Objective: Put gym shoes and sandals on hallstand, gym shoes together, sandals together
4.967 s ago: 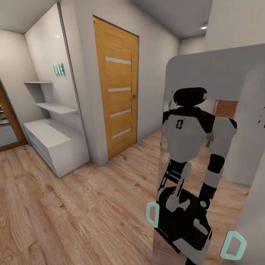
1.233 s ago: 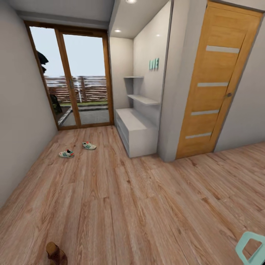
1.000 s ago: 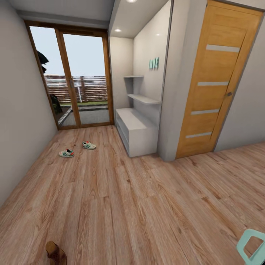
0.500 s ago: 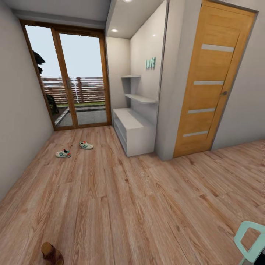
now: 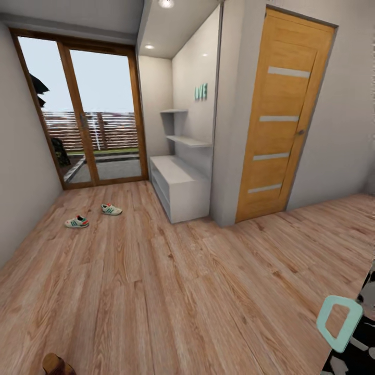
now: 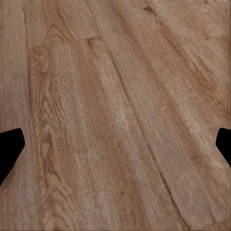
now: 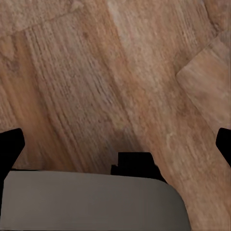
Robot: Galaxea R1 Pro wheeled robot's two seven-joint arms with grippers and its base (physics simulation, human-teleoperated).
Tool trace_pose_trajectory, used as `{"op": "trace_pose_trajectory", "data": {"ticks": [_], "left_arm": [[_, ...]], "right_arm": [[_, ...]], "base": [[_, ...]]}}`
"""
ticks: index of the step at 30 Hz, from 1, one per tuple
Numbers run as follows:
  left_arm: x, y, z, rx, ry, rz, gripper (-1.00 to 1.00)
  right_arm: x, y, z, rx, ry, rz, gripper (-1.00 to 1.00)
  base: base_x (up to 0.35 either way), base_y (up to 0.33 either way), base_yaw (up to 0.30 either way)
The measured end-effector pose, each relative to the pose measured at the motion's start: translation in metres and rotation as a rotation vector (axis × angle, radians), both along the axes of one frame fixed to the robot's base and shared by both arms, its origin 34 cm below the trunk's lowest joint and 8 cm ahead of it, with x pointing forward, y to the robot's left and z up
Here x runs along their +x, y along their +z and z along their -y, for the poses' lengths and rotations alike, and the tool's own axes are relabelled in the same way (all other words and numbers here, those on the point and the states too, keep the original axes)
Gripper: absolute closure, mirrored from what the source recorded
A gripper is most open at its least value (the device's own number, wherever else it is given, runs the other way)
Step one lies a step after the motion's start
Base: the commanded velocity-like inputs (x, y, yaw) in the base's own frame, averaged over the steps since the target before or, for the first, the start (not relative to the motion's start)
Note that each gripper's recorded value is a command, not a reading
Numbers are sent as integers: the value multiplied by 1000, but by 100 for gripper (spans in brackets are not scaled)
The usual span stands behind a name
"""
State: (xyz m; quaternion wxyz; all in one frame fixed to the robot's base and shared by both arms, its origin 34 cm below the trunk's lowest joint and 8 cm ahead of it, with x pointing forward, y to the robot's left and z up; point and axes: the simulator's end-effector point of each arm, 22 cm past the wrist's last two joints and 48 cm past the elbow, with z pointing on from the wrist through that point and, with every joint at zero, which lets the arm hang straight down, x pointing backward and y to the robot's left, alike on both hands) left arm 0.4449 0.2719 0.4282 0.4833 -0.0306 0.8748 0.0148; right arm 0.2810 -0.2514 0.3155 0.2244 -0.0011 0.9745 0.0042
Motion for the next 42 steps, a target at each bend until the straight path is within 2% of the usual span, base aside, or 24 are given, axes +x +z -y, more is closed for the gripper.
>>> {"op": "trace_pose_trajectory", "data": {"ticks": [2,5,7,8,13,21,42], "left_arm": [[9,2,1,-1,-1,20,-100],[54,22,3,-4,-2,98,-100],[67,27,3,-4,-1,120,-100],[69,20,3,-6,0,107,-100],[57,-1,2,-7,3,71,-100],[55,-4,1,-6,4,63,-100],[54,-4,1,-8,7,62,-100]], "right_arm": [[14,1,-1,-1,3,33,-100],[44,8,-1,-3,6,100,-100],[50,7,-1,-3,7,115,-100],[52,6,-1,-3,10,124,-100],[51,-2,-1,-3,11,125,-100],[51,-2,-1,-2,9,127,-100],[51,-2,-2,-3,11,127,-100]], "base": [[0,0,-119],[0,0,-113],[0,0,-71],[0,0,-24],[0,0,-9],[16,0,0],[332,0,0]]}}
